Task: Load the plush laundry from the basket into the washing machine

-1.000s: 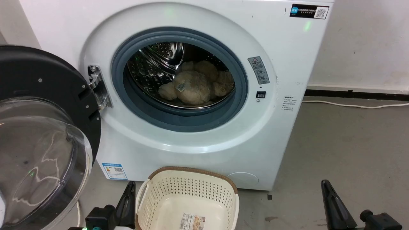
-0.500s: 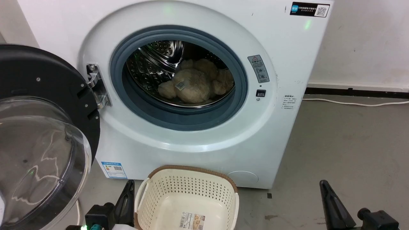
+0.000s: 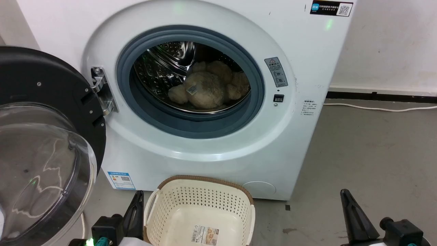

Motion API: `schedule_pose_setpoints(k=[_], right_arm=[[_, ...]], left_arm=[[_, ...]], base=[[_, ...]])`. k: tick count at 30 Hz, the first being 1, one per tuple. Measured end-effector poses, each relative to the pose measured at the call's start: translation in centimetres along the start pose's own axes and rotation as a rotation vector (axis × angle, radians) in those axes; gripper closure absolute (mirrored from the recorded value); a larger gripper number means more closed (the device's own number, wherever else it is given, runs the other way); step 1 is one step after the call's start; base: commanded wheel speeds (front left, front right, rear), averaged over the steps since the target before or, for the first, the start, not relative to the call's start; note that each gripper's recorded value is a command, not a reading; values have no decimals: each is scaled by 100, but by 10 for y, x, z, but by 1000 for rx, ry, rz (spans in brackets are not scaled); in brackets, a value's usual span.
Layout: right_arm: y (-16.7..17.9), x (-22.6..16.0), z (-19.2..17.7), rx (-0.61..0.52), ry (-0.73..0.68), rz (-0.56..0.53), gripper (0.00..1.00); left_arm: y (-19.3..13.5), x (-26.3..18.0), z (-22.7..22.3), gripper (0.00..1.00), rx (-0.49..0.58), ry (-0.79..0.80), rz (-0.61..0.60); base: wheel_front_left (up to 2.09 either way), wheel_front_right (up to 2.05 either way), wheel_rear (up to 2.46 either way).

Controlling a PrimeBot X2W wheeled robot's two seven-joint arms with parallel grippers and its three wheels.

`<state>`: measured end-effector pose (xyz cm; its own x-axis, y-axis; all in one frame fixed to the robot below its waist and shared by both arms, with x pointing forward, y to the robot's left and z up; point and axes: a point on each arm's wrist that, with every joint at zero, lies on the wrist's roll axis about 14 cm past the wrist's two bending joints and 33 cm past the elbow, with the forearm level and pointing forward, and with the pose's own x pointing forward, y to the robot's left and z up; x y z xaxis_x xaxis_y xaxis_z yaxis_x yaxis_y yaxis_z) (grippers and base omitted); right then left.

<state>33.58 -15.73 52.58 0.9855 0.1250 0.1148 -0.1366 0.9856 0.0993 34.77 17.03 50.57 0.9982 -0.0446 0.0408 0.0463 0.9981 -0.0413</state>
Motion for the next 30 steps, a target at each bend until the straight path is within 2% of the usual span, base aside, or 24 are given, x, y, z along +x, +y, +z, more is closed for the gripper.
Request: schedule_pose_setpoints(k=[30], right_arm=[[-2, 11, -3, -46, 49, 3, 100]], left_arm=[[2, 8, 5, 100, 29, 19, 10]], base=[[0, 0, 0]])
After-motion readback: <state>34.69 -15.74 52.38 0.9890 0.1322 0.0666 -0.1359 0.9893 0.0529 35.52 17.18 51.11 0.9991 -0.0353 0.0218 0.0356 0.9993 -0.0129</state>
